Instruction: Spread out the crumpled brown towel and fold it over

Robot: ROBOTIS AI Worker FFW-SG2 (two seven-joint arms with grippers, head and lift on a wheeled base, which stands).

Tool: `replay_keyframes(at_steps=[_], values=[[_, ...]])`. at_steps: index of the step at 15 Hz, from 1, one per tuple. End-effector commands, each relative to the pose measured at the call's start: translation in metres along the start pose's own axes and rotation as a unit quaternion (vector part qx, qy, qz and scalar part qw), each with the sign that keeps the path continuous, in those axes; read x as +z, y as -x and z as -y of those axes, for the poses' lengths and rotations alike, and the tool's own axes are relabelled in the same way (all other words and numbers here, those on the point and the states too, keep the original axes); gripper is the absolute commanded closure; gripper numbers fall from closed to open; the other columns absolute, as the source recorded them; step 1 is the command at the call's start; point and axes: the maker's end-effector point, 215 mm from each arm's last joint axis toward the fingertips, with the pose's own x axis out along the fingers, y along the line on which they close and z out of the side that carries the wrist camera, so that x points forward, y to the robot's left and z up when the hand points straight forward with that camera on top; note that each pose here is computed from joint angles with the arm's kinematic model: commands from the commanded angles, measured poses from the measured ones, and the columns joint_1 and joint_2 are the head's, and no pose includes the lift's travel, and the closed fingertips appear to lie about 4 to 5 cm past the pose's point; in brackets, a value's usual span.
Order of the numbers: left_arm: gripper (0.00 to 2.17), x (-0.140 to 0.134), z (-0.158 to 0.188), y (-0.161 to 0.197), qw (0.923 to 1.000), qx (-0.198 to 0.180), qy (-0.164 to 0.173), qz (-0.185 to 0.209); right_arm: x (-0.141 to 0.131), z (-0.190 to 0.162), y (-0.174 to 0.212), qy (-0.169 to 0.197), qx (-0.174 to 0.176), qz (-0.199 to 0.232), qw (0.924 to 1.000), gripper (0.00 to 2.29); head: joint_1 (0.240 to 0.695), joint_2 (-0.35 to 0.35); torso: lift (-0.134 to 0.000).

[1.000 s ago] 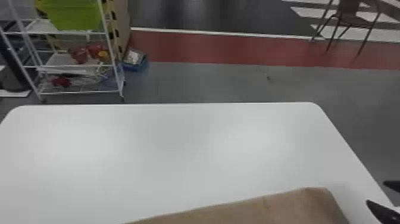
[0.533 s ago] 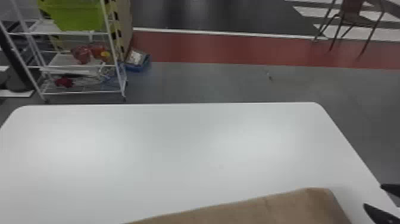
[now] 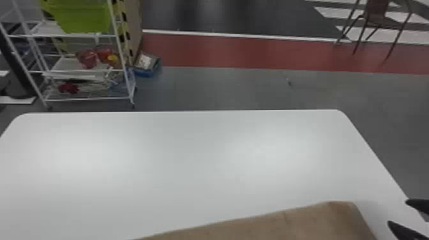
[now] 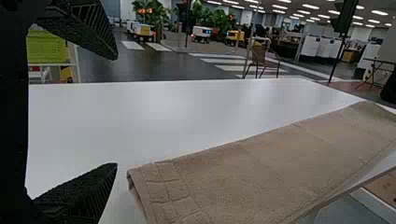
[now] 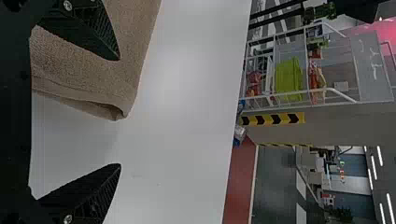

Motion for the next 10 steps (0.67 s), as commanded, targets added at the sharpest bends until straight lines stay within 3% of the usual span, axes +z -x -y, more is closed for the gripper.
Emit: replay_keyframes(at_steps=[1, 10], values=[[0.08, 0.0003, 0.0024, -0.0003, 1.0, -0.005, -0.001, 0.0, 0.0, -0.0012, -0.0006, 0.0, 0.002, 0.0, 1.0, 0.07, 0.695, -0.106, -0.122], [0.08, 0.0018, 0.0026, -0.0028, 0.9999, -0.008, -0.002, 0.006, -0.0033, -0.0038, -0.0027, 0.005, 0.004, -0.007, 1.0, 0.08, 0.695, -0.105, -0.122]])
